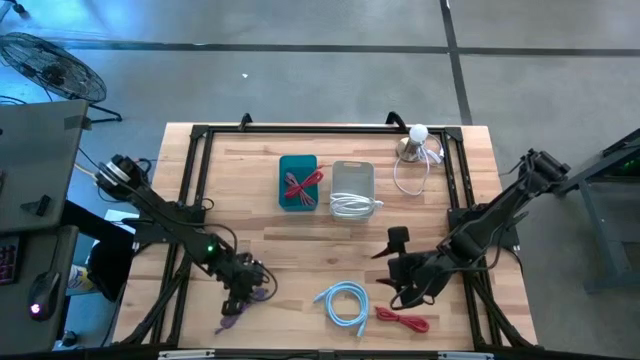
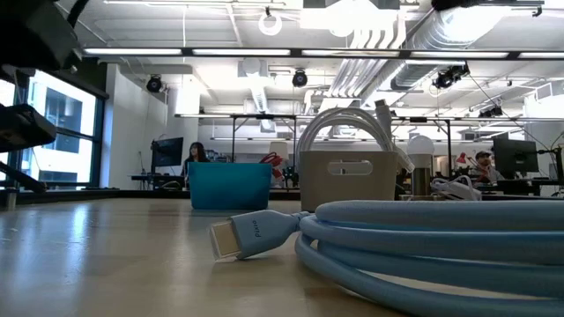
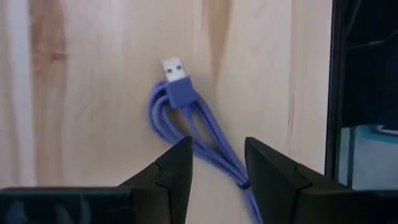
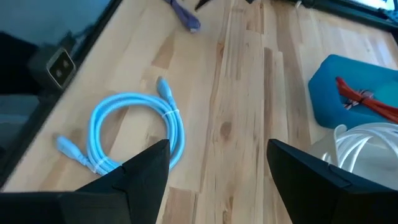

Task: Pick & Place USB Port
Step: Put the purple charger cable into the blue bin

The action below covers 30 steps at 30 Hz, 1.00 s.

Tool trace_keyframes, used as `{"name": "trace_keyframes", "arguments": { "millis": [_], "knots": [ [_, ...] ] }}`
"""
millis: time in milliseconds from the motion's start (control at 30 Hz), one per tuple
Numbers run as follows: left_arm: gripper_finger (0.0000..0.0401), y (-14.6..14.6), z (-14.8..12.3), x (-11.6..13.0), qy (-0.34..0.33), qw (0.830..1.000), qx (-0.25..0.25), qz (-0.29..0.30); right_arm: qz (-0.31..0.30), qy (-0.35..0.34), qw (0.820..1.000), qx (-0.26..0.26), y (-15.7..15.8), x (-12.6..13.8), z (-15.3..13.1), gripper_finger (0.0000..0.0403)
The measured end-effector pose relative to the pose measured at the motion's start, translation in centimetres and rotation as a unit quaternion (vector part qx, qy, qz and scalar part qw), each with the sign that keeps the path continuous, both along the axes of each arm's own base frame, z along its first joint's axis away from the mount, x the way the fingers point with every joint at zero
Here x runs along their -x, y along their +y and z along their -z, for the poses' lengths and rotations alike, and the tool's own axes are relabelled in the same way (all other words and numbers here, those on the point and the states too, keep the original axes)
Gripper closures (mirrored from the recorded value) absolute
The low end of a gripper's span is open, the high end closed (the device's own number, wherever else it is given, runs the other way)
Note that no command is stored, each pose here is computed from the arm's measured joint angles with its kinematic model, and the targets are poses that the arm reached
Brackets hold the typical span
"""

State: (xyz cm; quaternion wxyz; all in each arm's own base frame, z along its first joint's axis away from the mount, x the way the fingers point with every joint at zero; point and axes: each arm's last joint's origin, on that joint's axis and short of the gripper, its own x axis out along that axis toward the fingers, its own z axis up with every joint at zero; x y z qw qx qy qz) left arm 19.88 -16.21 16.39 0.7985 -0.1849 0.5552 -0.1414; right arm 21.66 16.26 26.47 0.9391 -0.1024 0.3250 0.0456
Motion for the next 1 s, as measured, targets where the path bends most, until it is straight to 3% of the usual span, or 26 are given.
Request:
{"name": "trace_keyframes", "arguments": {
  "millis": [233,567,767,1000],
  "knots": [
    [0.0258,-0.5,0.8,-0.5,0.002,1.000,0.010,0.010,-0.004,0.020,0.999,0.027,0.6,-0.8,1.6,0.0142],
    [0.0258,-0.5,1.0,-0.2,0.025,0.999,0.021,0.042,-0.010,0.012,0.999,0.028,0.7,-1.0,1.5,0.0142],
    [0.0258,-0.1,1.4,0.3,0.069,0.998,0.009,0.015,-0.013,0.007,1.000,0.027,0.8,-1.1,1.4,0.0142],
    [0.0258,-0.1,1.3,0.1,0.059,0.998,0.006,-0.004,-0.015,0.004,1.000,0.021,0.9,-1.2,1.4,0.0142]
  ]
}}
